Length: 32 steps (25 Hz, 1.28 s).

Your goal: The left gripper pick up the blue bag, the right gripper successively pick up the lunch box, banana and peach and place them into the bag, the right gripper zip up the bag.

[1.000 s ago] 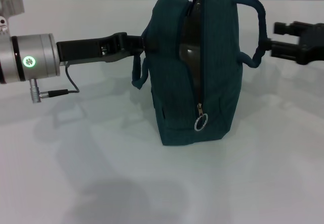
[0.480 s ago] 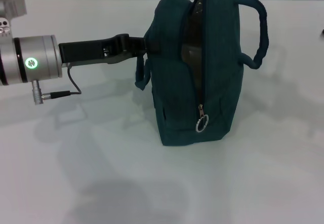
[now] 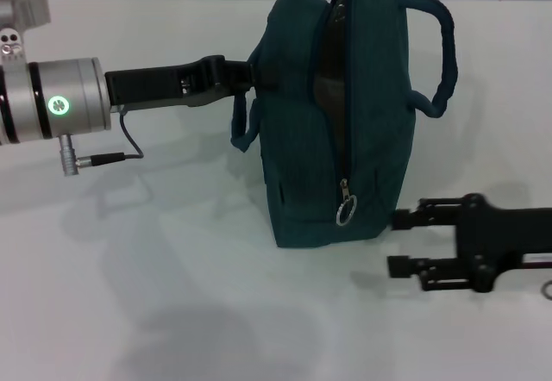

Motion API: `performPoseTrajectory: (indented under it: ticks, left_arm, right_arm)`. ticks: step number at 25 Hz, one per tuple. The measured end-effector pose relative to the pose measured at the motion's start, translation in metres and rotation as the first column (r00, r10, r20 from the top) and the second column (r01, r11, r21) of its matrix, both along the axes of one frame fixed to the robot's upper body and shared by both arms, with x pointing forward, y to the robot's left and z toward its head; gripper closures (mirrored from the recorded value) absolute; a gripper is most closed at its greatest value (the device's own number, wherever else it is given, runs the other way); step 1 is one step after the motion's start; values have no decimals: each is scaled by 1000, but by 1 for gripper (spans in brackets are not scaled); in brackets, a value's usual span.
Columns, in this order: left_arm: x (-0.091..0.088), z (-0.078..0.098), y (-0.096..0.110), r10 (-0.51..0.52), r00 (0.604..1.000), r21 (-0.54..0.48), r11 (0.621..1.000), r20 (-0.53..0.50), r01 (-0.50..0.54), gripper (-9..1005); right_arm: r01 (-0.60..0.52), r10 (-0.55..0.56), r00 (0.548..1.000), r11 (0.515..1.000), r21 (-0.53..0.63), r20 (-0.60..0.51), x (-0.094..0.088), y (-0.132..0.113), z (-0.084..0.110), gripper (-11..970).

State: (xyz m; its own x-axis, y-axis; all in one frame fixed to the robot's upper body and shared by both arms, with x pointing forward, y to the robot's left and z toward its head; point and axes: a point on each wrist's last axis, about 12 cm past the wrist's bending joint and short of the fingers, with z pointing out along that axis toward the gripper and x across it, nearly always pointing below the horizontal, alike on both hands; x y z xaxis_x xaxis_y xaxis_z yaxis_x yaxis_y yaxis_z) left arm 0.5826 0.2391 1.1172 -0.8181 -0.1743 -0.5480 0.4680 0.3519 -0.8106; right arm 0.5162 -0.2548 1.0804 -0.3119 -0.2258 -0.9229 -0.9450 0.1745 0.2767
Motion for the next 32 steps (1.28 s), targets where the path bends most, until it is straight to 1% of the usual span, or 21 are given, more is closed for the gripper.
performPoseTrajectory:
  ticks: [4, 10, 12, 14, 18, 21, 26, 29, 31, 32]
  left_arm:
    - [0, 0, 0, 2, 1000, -6, 1000, 1, -2, 932]
    - [-1, 0, -1, -2, 1000, -10, 1000, 3, 2, 932]
    - [-2, 0, -1, -2, 1000, -11, 1000, 4, 2, 932]
    - [-2, -1, -2, -5, 1000, -11, 1000, 4, 5, 932]
    - [-1, 0, -3, -9, 1000, -11, 1000, 7, 9, 932]
    - [-2, 0, -3, -9, 1000, -10, 1000, 7, 9, 932]
    - [-3, -2, -3, -9, 1000, -9, 1000, 6, 9, 932]
    - [-3, -1, -3, -9, 1000, -9, 1000, 8, 9, 932]
    - [-3, -1, -3, -9, 1000, -8, 1000, 8, 9, 932]
    - [-3, -2, -3, -9, 1000, -8, 1000, 7, 9, 932]
  right_arm:
    - [-10, 10, 1000, 999, -31, 5, 12, 17, -3, 356]
    - [-12, 13, 1000, 999, -34, 26, 31, 36, 4, 359]
    - [-13, 14, 1000, 999, -35, 24, 34, 40, 4, 361]
    - [-15, 16, 1000, 998, -58, 20, 42, 52, 3, 362]
    - [-41, 42, 999, 997, -66, 17, 40, 61, 1, 364]
    - [-37, 38, 999, 997, -66, 19, 40, 66, -1, 366]
    - [34, -33, 999, 999, -31, 33, 40, 62, -4, 368]
    - [57, -57, 998, 998, -14, 36, 37, 58, -6, 370]
    - [71, -71, 997, 997, -5, 34, 37, 57, -6, 600]
    - [82, -82, 996, 997, -1, 31, 37, 56, -7, 621]
